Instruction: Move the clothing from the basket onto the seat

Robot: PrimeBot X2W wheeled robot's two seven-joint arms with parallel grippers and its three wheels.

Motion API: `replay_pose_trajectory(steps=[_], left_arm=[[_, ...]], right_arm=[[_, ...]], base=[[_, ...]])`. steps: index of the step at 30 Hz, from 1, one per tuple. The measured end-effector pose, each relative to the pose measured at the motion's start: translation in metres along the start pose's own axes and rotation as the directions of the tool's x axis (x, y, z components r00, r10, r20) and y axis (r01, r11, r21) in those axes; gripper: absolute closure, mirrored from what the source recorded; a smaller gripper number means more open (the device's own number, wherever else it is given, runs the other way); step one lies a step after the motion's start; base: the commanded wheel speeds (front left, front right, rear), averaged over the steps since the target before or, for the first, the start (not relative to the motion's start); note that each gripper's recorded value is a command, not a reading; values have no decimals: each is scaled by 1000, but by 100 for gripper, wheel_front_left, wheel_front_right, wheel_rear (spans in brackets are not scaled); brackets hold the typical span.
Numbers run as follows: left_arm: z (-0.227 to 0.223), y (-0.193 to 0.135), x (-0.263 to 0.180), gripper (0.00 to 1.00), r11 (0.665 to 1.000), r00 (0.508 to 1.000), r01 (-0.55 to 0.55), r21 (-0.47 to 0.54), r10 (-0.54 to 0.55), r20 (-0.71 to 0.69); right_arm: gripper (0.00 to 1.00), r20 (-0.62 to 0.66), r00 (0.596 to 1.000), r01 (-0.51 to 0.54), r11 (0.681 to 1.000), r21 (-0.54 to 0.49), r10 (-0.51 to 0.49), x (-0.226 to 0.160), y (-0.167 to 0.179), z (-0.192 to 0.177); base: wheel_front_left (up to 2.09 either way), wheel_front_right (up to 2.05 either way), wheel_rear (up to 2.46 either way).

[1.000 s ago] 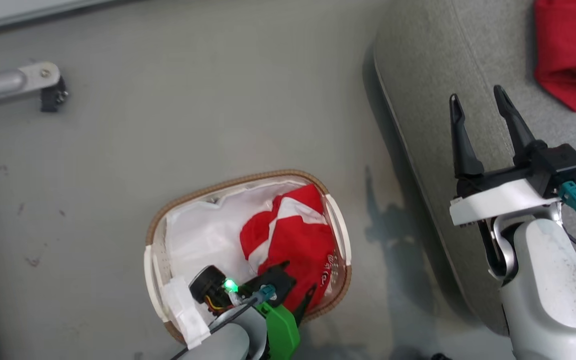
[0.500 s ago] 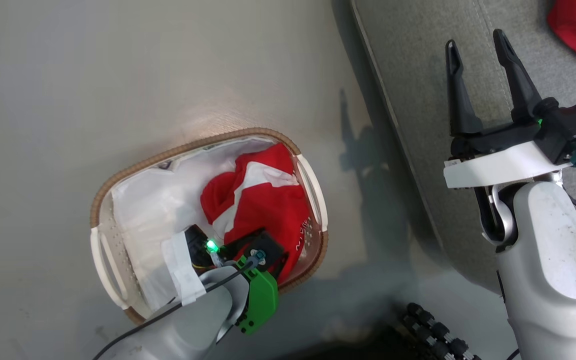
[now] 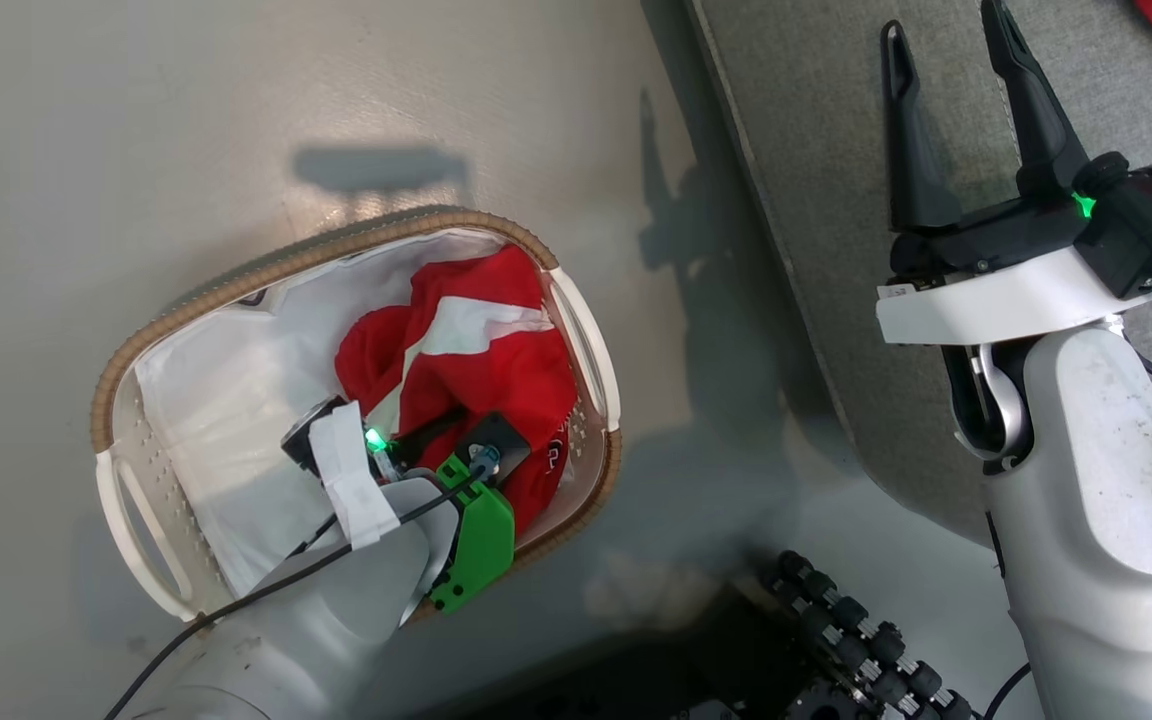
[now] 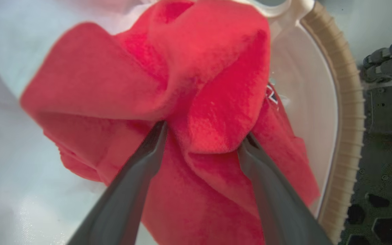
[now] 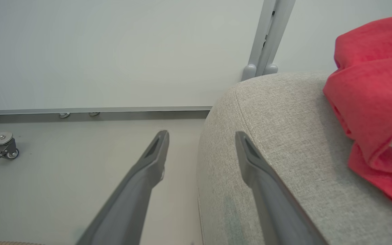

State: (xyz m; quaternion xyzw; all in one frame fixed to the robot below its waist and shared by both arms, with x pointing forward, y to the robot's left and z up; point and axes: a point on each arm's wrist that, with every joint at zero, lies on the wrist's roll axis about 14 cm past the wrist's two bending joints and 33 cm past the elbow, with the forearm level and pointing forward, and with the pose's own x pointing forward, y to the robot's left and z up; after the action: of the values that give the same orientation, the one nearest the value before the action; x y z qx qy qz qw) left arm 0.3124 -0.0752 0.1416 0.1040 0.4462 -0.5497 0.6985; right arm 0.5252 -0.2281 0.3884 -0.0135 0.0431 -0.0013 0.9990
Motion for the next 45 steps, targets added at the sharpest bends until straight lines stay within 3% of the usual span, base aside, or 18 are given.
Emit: replay_pose_trajectory(steps=[2, 3, 4, 5, 26, 37, 45], left_arm=[[-3, 2, 2, 54, 1000, 1000, -8, -15, 8, -9], [-3, 2, 4, 67, 1000, 1000, -9, -21, 8, -8], [-2, 3, 4, 93, 1000, 1000, -10, -28, 10, -7], [-3, 4, 4, 100, 999, 1000, -12, -32, 12, -7], [57, 13, -44, 100, 980, 958, -127, -151, 161, 239], [114, 9, -119, 100, 947, 835, -232, -223, 311, 454], [148, 5, -186, 100, 920, 716, -351, -176, 385, 583]], right_arm=[[0, -8, 1000, 2, 1000, -3, -2, 0, -1, -3], [0, -11, 1000, 4, 1000, -5, -4, -1, -2, -4], [0, -12, 1000, 4, 1000, -5, -5, 0, -2, -5], [0, -12, 1000, 5, 1000, -5, -5, 0, -2, -5], [0, 21, 999, -27, 999, -25, 27, -13, 13, 23], [0, 16, 997, -72, 997, -32, 72, -52, 34, 43], [0, 21, 994, -109, 994, -20, 110, -93, 51, 57]], base=[[0, 0, 0], [0, 0, 0], [0, 0, 0], [0, 0, 0], [0, 0, 0], [0, 0, 0], [0, 0, 0]])
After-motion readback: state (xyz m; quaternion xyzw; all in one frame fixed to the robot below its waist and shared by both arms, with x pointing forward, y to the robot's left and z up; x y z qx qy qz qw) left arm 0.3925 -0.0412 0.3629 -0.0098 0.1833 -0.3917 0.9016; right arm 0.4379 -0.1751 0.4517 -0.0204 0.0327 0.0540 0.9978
